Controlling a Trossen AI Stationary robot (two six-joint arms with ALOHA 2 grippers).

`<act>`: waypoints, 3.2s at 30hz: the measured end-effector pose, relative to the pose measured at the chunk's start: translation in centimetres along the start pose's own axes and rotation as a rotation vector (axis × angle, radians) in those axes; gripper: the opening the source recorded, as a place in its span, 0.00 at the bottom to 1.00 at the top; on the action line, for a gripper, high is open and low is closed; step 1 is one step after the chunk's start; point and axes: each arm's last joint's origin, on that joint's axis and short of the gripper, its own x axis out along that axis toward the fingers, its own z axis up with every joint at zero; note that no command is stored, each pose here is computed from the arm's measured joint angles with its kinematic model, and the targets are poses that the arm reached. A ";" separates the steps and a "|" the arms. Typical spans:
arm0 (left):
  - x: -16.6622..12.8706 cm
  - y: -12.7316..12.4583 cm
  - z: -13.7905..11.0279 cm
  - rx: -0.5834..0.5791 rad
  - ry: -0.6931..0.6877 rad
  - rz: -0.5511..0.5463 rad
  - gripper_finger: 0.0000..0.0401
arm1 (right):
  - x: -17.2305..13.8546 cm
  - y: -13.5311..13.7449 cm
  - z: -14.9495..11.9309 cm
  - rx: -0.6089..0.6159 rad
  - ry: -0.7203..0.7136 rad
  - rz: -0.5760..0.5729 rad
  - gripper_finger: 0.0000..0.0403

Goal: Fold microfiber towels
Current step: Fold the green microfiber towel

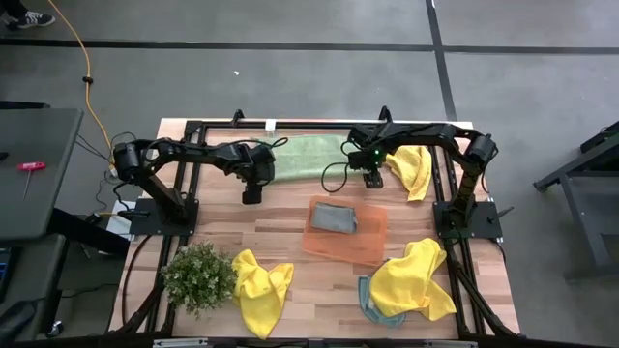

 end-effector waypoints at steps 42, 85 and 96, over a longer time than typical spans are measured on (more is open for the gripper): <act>-1.2 -0.6 -0.5 -0.261 0.131 -0.178 0.00 | -1.2 3.4 0.3 0.351 -0.027 0.166 0.00; -4.3 5.5 0.9 -0.702 -0.064 0.246 0.00 | -3.6 -1.9 -1.8 1.017 -0.218 0.019 0.00; -4.4 5.8 1.1 -0.745 -0.102 0.293 0.00 | -3.6 -1.8 -1.6 1.052 -0.218 -0.029 0.00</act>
